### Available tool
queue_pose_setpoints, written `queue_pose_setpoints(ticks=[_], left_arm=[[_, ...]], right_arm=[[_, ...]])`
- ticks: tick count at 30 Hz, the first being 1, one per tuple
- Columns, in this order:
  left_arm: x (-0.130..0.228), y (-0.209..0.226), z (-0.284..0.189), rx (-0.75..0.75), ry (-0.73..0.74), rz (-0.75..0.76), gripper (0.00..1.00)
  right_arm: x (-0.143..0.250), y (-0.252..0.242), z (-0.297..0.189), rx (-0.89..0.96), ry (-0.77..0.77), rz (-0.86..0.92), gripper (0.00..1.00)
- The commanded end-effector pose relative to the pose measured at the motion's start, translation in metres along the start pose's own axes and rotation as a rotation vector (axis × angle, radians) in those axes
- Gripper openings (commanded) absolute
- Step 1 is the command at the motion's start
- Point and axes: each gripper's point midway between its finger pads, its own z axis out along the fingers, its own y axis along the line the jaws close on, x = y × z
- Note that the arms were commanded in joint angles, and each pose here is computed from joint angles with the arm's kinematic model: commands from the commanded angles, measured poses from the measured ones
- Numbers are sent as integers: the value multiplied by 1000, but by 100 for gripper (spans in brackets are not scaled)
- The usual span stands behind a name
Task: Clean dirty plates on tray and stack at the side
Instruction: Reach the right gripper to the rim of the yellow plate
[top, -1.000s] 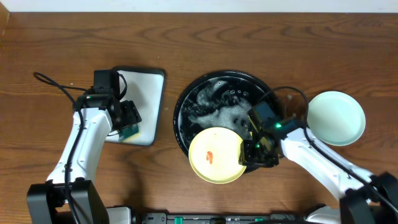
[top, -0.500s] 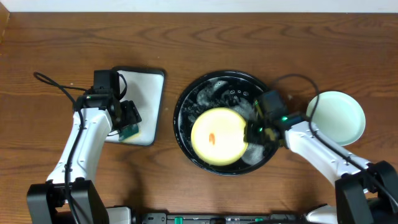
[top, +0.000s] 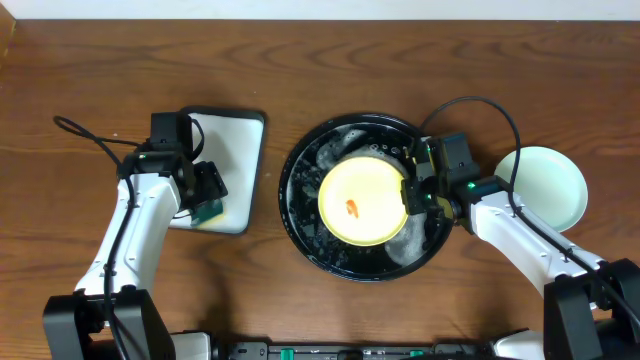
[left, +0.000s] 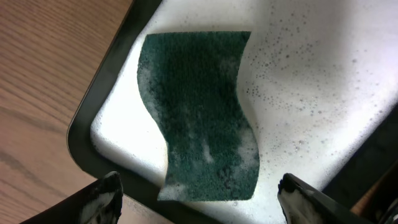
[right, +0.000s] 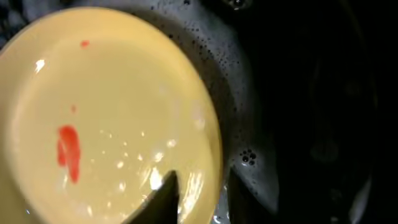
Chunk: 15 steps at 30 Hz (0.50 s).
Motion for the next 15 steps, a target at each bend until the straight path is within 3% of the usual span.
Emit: queue_pose_setpoints(ticks=[1, 3, 7, 11, 15], left_arm=[[0, 2, 1, -8, 3, -6, 81], [0, 2, 1, -7, 3, -6, 81], [-1, 2, 1, -5, 0, -7, 81], [18, -37, -4, 218, 112, -59, 81], [19, -48, -7, 281, 127, -68, 81]], right_arm=[[-4, -6, -4, 16, -7, 40, 43], [-8, -10, -8, 22, -5, 63, 45], [-12, -21, -14, 22, 3, 76, 35], [-7, -21, -10, -6, 30, 94, 31], [3, -9, 3, -63, 80, 90, 30]])
